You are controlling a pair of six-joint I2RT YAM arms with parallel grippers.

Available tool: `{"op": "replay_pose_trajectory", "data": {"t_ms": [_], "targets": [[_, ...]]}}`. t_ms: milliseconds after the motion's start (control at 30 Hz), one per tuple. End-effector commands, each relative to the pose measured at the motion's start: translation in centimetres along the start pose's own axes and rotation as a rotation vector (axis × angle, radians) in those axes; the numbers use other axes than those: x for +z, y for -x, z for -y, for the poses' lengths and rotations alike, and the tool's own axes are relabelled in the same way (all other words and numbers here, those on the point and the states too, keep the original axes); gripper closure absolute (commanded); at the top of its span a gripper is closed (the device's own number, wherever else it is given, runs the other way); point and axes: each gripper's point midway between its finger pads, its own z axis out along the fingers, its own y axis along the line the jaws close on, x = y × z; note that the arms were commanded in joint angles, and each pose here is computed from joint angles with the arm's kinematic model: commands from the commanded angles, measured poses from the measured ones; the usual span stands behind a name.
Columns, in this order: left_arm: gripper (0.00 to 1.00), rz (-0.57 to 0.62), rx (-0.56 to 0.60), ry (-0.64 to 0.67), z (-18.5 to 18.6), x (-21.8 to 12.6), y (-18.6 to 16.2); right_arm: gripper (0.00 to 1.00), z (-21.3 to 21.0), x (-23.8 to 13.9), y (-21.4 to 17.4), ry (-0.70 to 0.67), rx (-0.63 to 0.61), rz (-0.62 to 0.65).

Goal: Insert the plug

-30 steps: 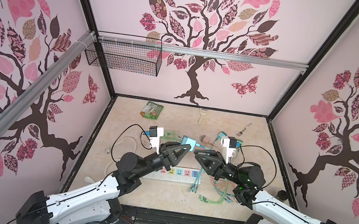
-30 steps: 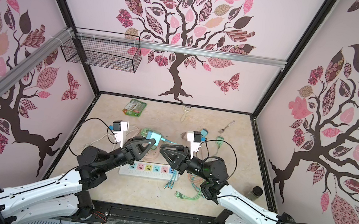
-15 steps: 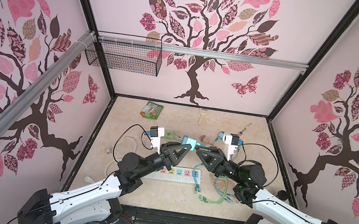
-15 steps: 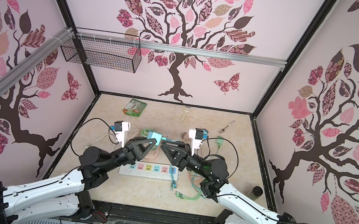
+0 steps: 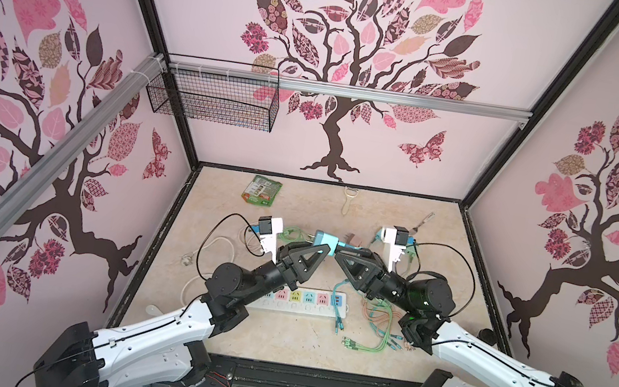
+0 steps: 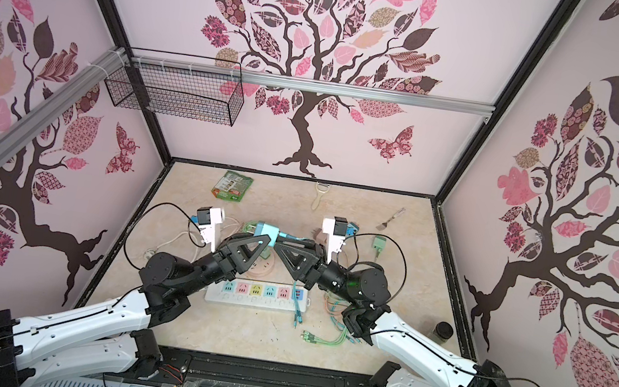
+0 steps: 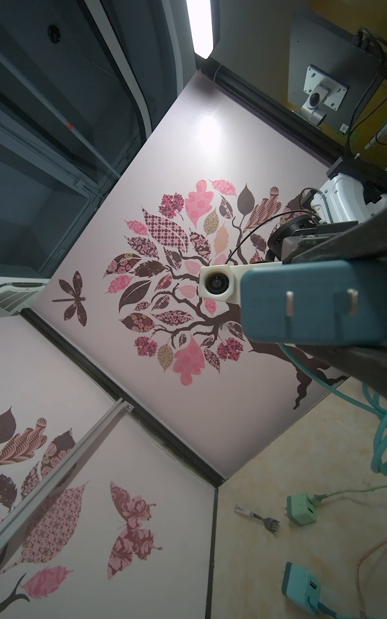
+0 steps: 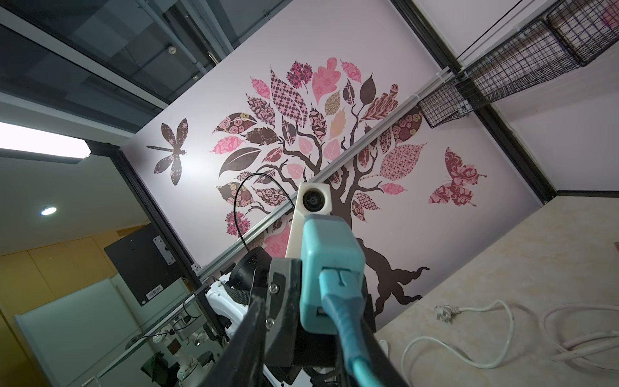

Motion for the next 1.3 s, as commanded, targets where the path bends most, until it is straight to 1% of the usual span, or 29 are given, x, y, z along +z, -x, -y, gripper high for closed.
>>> {"op": "replay_pose_trajectory", "data": {"t_ms": [0,500,633,833,1167,1267], "targets": [[1.00,-0.021,0.017,-0.030,0.9,-0.3,-0.3,0.59,-0.3,0.9,1.3,-0.013,-0.023,0.026],[1.00,-0.035,0.048,-0.005,0.6,-0.7,-0.5,0.53,0.9,1.4,1.2,-0.064,-0.012,0.017],[1.00,-0.040,0.045,-0.006,0.6,-0.7,-0.6,0.53,0.6,1.3,1.5,-0.050,-0.016,0.033],[1.00,-0.040,0.022,-0.015,0.5,-0.6,-1.0,0.57,0.1,1.5,2.0,-0.018,-0.009,0.055],[1.00,-0.045,0.010,-0.030,0.6,-0.1,-1.3,0.56,-0.5,1.7,2.0,0.012,-0.012,0.048],[1.00,-0.050,0.010,-0.032,0.6,0.0,-1.4,0.58,-0.6,1.7,1.9,0.018,-0.015,0.039]]}}
